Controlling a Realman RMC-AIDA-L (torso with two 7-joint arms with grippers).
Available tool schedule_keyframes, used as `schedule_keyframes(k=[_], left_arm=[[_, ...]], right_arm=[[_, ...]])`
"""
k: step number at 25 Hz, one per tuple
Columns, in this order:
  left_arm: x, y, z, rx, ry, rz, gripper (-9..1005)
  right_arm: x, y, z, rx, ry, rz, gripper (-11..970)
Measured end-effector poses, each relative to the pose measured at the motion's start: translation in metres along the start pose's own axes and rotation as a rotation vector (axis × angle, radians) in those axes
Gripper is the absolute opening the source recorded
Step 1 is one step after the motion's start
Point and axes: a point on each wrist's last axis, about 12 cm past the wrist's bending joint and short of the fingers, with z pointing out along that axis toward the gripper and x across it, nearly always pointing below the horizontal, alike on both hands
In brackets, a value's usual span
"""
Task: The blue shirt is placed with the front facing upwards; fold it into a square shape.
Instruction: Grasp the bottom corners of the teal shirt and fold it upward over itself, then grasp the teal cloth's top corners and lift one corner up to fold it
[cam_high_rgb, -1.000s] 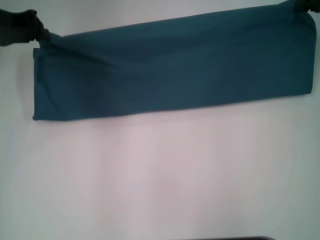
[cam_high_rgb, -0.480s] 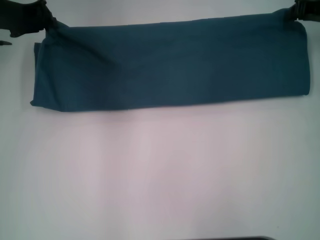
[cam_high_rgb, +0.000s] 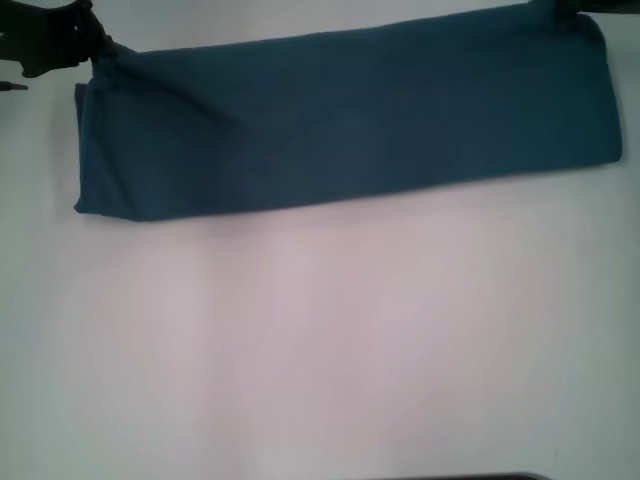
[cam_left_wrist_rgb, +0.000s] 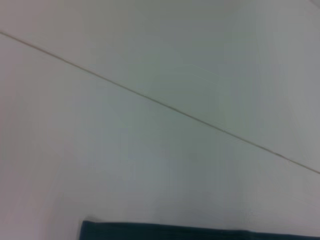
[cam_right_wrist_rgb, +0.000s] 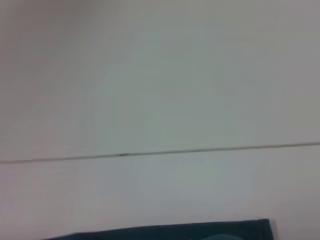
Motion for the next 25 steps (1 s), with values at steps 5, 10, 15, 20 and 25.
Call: schedule_keyframes(k=[5,10,15,20,25], left_arm=[[0.000,0.000,0.000,-0.001,-0.004,-0.004,42],[-0.002,-0.001,0.001,0.002,-0.021,-0.003,41],[-0.003,-0.001,0.002,0.036,-0.043,-0.040,41],[-0.001,0.006,0.004,0.036,-0.050,-0.085,64],[0.000,0.015,0.002,0.037,-0.081,-0.127,263]], right_arm=[[-0.004,0.006,0.007,0.031,-0.011,-0.034,196],[-0.005,0.007,0.008,0.034,-0.017,-0.034,204],[-0.002,0.003,0.006,0.026,0.000,-0.022,212],[-0.004,-0.007,0.001,0.047,-0.001,-0.022,219],[-0.010,-0.022,-0.006,0.077,-0.011,-0.001,227]])
